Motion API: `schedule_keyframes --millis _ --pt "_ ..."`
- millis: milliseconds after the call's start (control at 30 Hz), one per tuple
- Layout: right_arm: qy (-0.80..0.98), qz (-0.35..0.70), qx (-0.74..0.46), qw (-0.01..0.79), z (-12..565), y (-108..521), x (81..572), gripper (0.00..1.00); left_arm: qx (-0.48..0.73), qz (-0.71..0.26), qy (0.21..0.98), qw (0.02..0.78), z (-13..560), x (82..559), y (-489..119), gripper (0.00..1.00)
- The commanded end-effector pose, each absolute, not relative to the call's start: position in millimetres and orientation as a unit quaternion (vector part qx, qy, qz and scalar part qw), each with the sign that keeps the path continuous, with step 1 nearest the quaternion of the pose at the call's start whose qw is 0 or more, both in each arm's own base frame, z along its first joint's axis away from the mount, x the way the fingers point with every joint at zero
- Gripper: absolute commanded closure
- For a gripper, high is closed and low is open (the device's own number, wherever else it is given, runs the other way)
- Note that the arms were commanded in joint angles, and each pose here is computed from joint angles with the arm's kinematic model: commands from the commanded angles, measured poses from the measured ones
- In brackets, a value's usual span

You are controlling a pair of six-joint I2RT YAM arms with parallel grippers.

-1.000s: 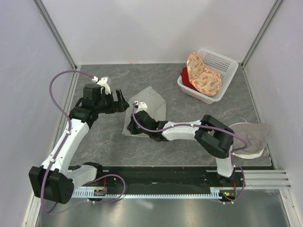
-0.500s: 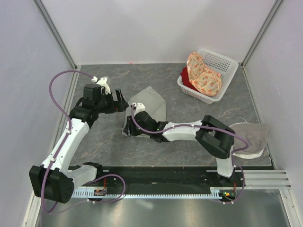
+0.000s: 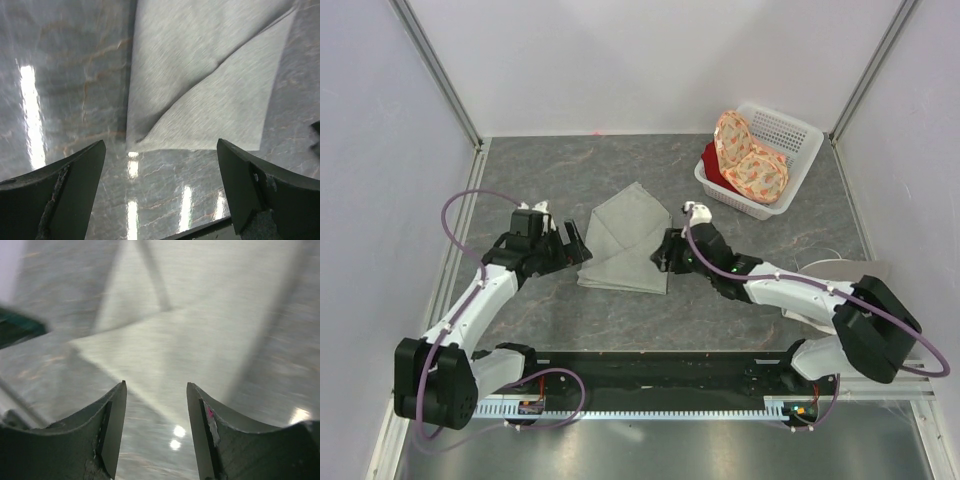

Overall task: Fold the napkin, place the utensils inside, and roll it up
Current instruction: Fold the napkin, then roll the napkin with the utensil

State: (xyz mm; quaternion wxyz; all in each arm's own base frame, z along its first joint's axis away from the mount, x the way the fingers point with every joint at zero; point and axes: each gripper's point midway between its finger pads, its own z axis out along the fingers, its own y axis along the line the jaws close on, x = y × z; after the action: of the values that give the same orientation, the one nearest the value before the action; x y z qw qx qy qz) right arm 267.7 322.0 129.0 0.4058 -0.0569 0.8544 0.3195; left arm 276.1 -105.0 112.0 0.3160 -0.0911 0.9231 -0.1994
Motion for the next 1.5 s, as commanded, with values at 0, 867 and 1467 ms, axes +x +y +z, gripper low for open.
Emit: schedule_keyframes --millis 0,867,1467 --pt "0.865 0.305 -0.028 0.397 119 279 270 0.4 -0.149 -0.206 0.913 0.32 96 280 -103 0.0" --pt "0.864 0.305 -0.064 0.395 115 267 262 0.41 -0.207 -0.214 0.917 0.267 27 262 -105 0.43" --pt "0.789 0.253 -0.311 0.465 129 369 253 0.4 -0.185 -0.286 0.913 0.224 53 271 -127 0.98"
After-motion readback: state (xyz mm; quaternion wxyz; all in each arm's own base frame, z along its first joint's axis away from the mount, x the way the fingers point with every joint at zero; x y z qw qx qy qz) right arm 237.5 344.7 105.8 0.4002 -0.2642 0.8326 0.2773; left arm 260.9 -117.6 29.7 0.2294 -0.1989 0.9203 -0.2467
